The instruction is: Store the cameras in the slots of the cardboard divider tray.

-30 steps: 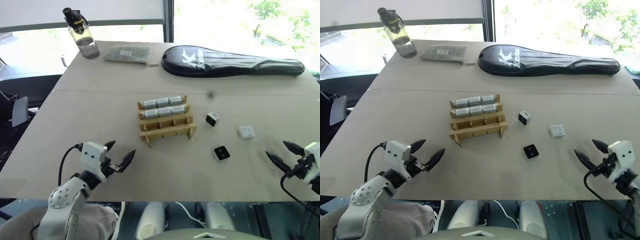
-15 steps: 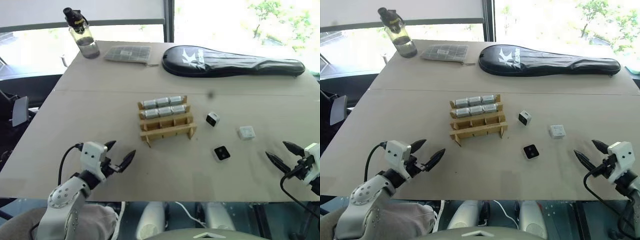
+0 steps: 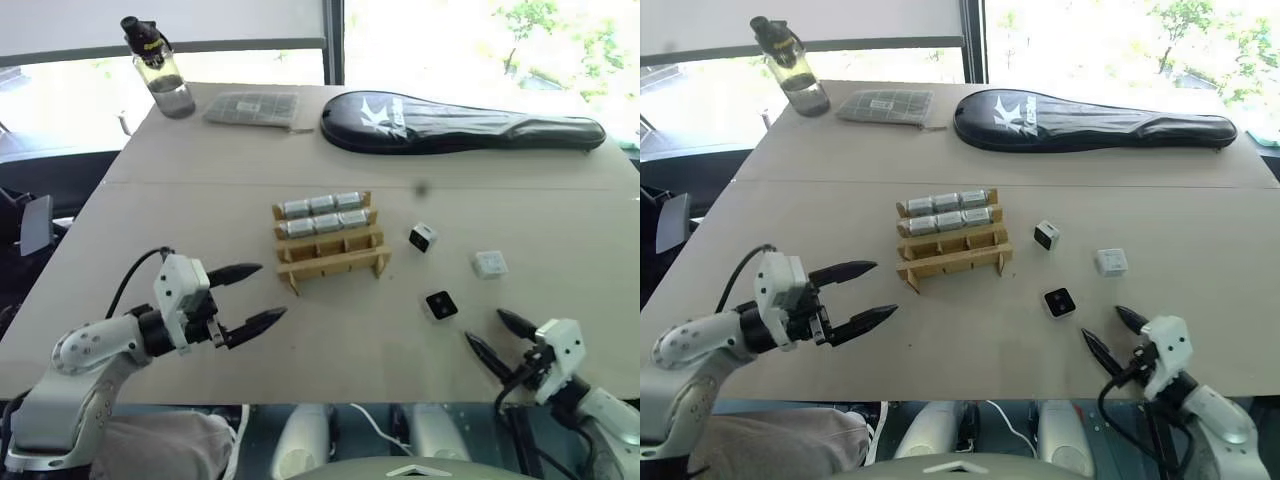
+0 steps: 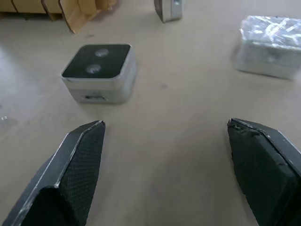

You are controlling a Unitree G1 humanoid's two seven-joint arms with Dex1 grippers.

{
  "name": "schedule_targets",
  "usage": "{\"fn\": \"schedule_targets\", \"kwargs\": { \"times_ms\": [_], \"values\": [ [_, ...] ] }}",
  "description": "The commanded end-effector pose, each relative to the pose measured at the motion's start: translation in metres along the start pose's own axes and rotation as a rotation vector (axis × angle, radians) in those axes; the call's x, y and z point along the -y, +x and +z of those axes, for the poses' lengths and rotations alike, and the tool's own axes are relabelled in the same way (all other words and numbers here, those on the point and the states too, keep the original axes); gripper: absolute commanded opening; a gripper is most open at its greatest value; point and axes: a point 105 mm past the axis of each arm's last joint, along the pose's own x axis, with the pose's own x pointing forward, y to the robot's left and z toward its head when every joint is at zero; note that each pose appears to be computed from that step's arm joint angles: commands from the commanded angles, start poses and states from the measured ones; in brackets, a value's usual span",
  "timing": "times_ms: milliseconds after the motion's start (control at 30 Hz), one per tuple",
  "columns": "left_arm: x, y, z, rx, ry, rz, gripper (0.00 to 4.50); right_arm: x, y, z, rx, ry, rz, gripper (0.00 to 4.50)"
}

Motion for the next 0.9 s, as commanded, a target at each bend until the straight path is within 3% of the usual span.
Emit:
{"fn": "schedule_targets", "kwargs": {
  "times_ms": [33,367,767,900],
  "values": [
    [0.005,0.004,0.015,0.013,0.043,-0.096,4.5,-0.014,0.006,0.009,0.014,-0.07,-0.021,4.12],
    [-0.008,0.008,0.03,-0.014,0.113,-0.22,4.5,-0.05,0.031,0.017,0.03,-0.042,0.033,4.12],
    [-0.004,0.003,0.035,-0.022,0.118,-0.294,4.5,-0.042,0.047,0.012,0.033,-0.085,-0.055,4.12],
    [-0.004,0.003,0.035,-0.021,0.117,-0.298,4.5,-0.042,0.048,0.012,0.042,-0.08,-0.065,2.86]
  ]
}}
